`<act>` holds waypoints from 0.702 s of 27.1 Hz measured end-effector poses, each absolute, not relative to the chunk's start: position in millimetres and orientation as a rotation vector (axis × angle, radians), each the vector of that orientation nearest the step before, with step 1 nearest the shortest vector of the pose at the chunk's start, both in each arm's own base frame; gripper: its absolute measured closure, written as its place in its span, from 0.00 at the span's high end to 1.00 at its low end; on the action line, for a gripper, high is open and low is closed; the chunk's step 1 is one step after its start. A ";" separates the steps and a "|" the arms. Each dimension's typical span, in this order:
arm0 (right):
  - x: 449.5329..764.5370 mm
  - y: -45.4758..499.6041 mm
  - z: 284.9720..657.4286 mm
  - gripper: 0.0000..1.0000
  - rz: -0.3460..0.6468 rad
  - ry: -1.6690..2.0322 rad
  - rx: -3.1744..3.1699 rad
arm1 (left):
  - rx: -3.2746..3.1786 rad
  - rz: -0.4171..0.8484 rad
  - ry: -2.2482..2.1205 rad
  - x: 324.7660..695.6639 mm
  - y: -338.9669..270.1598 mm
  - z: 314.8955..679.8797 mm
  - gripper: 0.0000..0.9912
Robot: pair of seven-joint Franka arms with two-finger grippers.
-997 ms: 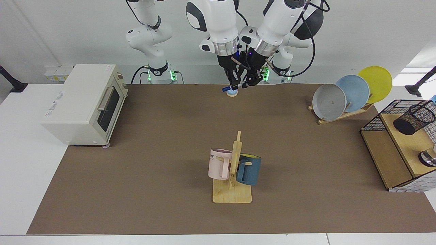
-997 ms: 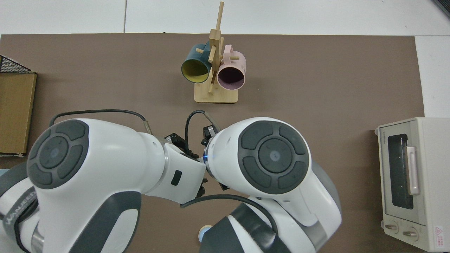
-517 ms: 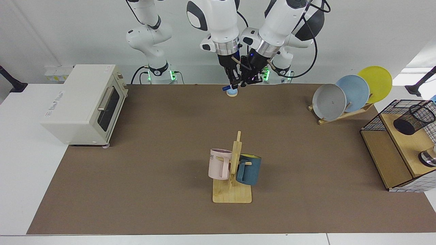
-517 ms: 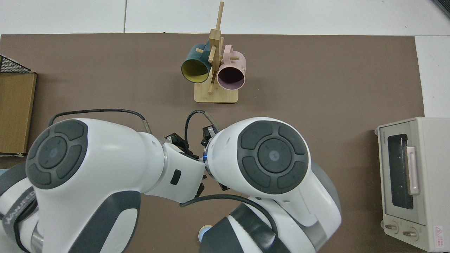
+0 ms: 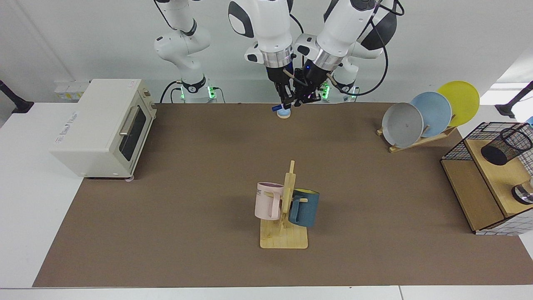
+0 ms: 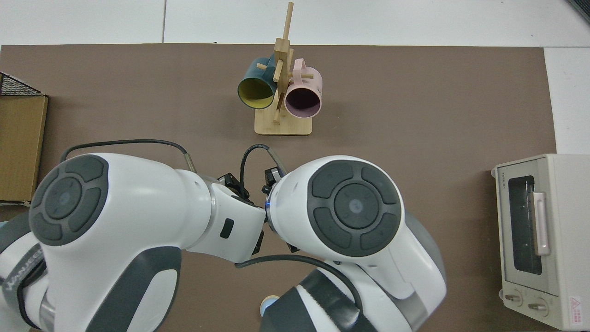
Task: Put markers into pen holder
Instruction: 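Grasp the marker with the left gripper while the right gripper opens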
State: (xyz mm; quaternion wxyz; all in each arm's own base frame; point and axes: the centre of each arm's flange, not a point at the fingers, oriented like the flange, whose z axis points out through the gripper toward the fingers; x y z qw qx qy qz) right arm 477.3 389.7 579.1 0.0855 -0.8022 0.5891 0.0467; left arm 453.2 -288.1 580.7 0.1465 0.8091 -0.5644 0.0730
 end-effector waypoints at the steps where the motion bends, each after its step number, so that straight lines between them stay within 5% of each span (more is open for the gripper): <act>1: 477.3 389.6 579.1 0.17 0.139 1.756 -2.391 | 2.329 0.210 -1.624 453.2 -288.1 580.7 0.16; 7: 479.6 389.5 580.4 0.25 0.133 1.755 -2.374 | 2.329 0.213 -1.614 452.9 -289.0 580.9 0.16; 19: 483.2 389.5 583.8 0.96 0.125 1.755 -2.349 | 2.324 0.210 -1.607 452.1 -290.0 580.0 0.16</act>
